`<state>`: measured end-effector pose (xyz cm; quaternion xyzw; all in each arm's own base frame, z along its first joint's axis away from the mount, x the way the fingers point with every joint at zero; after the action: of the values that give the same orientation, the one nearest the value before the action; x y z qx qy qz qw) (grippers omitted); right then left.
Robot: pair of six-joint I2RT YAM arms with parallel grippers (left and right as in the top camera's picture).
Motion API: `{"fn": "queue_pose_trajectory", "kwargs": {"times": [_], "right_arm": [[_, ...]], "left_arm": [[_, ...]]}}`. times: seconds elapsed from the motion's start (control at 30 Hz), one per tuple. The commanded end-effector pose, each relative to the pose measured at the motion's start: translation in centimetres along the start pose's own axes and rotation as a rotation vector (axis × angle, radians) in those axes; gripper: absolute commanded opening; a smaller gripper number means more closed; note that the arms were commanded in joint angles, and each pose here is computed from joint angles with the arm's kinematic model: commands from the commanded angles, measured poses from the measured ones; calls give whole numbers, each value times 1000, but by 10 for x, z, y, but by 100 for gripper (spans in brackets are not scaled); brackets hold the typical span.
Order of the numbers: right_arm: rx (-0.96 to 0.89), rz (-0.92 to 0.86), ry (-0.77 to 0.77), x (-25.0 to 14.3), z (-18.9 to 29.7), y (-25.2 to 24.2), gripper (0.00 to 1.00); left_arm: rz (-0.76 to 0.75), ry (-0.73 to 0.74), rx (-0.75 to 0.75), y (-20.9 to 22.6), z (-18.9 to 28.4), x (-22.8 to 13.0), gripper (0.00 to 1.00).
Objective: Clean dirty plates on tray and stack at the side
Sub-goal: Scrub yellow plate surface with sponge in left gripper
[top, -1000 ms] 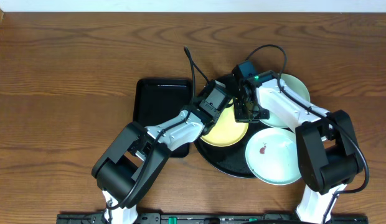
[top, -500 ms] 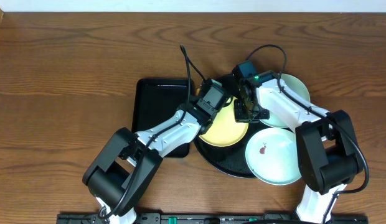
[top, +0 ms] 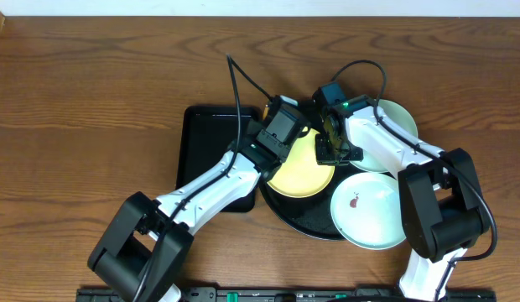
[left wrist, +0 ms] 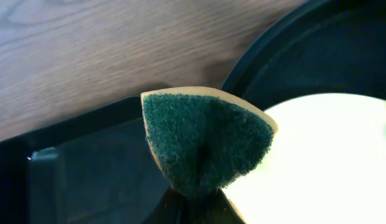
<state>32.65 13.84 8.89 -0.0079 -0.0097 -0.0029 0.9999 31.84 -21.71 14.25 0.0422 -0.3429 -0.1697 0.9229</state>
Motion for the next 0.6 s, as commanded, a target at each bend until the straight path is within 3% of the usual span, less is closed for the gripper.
{"fn": "queue_pose_trajectory", "kwargs": {"times": [0.0,0.57], "right_arm": [[-3,8,18,-6,-3,0,1],[-3,9,17,-5,-3,0,2]], "left_arm": [[48,38,-44,-2,0,-4,9],[81,129,-139,-17,-24,-34,9]]}}
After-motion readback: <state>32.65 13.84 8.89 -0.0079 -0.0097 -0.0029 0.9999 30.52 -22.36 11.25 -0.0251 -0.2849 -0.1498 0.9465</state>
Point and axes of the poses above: each gripper's point midway between its finger pads, its own z axis back along the fingers, its own y axis along the line the jaws close on, x = y × z, the point moved 8 cm from there along z, back along the fingers
